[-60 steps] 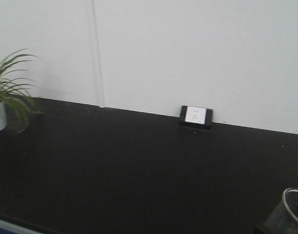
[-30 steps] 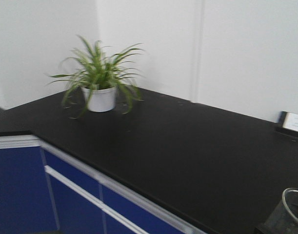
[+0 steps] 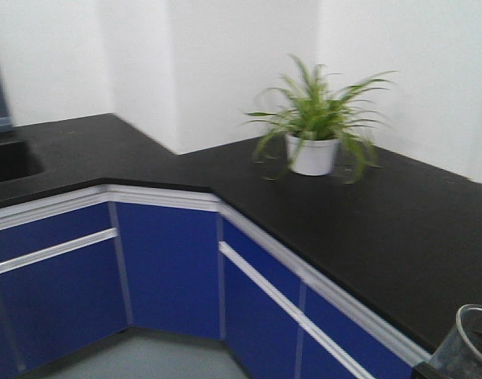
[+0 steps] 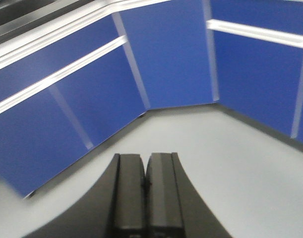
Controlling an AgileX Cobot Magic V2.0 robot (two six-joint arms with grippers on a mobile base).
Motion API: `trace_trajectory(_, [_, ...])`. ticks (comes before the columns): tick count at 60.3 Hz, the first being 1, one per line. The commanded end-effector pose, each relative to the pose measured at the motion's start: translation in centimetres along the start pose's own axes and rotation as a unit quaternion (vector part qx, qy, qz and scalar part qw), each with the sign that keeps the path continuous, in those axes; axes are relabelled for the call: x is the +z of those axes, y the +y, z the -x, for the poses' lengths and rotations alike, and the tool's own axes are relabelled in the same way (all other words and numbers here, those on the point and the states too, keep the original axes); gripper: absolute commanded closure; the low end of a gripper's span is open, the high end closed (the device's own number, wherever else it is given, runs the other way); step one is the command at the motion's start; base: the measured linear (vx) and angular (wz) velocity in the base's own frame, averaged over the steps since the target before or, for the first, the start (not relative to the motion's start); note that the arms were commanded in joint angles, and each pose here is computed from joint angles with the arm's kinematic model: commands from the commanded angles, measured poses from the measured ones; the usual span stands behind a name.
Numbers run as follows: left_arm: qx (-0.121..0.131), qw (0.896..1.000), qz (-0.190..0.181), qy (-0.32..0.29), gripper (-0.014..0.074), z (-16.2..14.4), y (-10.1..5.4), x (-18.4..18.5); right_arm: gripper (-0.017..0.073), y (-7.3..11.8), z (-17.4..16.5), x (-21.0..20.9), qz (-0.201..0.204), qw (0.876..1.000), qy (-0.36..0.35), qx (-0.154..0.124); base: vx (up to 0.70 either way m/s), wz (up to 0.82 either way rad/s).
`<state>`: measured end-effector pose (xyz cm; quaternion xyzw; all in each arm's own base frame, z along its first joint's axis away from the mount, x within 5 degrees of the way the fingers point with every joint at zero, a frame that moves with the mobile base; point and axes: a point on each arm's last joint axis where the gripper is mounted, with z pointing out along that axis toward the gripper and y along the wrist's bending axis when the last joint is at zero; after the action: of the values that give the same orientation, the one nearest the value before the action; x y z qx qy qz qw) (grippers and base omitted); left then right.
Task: Grab beaker from right and move to left
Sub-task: 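Hold the beaker in the right gripper while the base drives to the tray bench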
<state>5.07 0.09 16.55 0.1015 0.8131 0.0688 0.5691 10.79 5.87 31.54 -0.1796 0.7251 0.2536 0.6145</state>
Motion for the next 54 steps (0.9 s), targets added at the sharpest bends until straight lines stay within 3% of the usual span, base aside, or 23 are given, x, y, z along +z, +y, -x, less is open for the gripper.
trace_trajectory(1, [0.001,0.999,0.002,-0.033,0.0600,0.16,-0.05,0.17,0.0562,-0.08,0.87,-0.17,-0.012,1.000,-0.011,-0.022,-0.09,0.74])
trace_trajectory(30, [0.001,0.999,0.002,-0.033,0.0600,0.16,-0.05,0.17,0.0562,-0.08,0.87,-0.17,-0.012,1.000,-0.011,-0.022,-0.09,0.76])
trace_trajectory(54, [0.001,0.999,0.002,-0.033,0.0600,0.16,-0.05,0.17,0.0562,-0.08,0.87,-0.17,-0.012,1.000,-0.011,-0.022,0.01,0.53])
